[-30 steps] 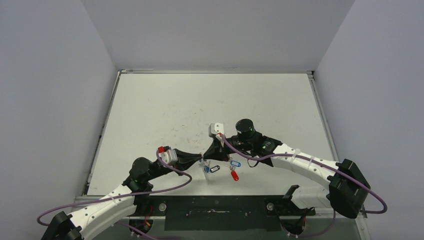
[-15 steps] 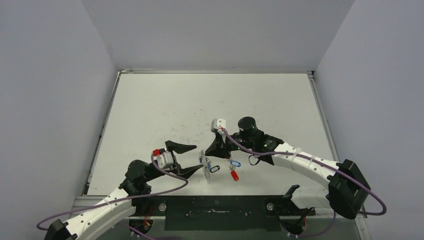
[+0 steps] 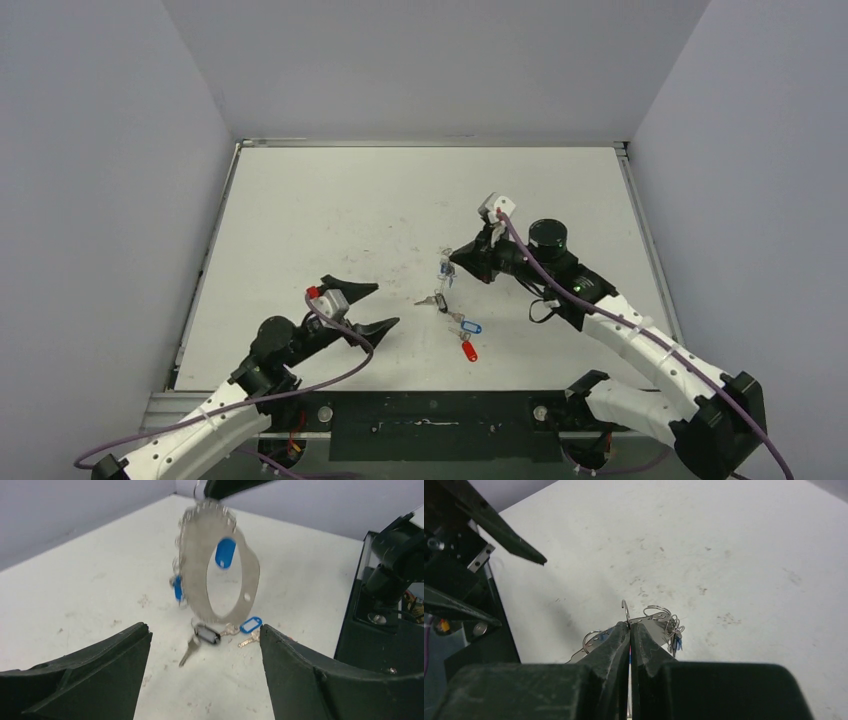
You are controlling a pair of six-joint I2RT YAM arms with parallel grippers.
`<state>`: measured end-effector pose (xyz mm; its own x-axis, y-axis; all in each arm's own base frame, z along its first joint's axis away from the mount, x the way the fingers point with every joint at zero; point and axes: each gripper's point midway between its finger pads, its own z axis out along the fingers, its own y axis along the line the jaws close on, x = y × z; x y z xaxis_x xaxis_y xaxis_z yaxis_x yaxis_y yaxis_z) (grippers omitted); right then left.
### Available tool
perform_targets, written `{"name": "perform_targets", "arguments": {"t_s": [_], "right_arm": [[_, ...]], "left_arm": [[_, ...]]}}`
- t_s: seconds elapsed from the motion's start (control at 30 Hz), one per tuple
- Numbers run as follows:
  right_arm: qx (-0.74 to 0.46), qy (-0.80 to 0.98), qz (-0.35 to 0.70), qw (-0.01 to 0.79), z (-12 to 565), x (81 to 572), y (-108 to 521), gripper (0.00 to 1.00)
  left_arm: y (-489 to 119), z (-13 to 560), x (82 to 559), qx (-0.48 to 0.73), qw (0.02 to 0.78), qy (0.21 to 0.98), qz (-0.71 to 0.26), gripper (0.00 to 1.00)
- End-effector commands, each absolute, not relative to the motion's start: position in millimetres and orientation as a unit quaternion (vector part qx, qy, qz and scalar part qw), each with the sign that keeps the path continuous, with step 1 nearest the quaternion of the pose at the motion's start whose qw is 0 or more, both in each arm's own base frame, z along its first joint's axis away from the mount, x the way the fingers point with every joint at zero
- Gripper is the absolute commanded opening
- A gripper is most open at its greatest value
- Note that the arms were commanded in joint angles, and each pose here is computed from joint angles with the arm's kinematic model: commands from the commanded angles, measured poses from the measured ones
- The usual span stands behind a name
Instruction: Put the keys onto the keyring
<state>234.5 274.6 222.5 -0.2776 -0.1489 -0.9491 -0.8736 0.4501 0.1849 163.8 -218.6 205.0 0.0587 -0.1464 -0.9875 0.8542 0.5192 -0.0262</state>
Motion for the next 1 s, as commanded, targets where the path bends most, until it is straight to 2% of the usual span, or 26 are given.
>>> {"name": "perform_targets", "arguments": {"t_s": [0.0, 0.17, 0.33, 0.57, 0.73, 0.97], "right_arm": [[-0.283, 0.699, 0.329, 0.569, 281, 259, 242, 0.00], [-0.238, 0.727, 0.279, 0.580, 279, 265, 212, 0.00], [-0.242, 0.732, 0.290, 0.567, 274, 260, 212, 0.00], [-0.205, 0.747, 0.254, 0.579, 278, 267, 192, 0.00], [-0.163, 0.781, 0.225, 0.559, 261, 278, 172, 0.00], [-0.066, 0.814, 0.202, 0.540, 241, 292, 141, 0.00]], "left_arm": [[-222, 197, 175, 0.292, 0.624, 0.622, -0.372, 0.76], [-235, 177, 187, 0.291, 0.570, 0.676, -0.366, 0.75], [-251, 162, 201, 0.290, 0.519, 0.718, -0.361, 0.75], [-280, 159, 207, 0.303, 0.496, 0.709, -0.398, 0.70], [-299, 152, 207, 0.304, 0.473, 0.708, -0.427, 0.69], [-319, 142, 220, 0.222, 0.413, 0.768, -0.436, 0.66]]}}
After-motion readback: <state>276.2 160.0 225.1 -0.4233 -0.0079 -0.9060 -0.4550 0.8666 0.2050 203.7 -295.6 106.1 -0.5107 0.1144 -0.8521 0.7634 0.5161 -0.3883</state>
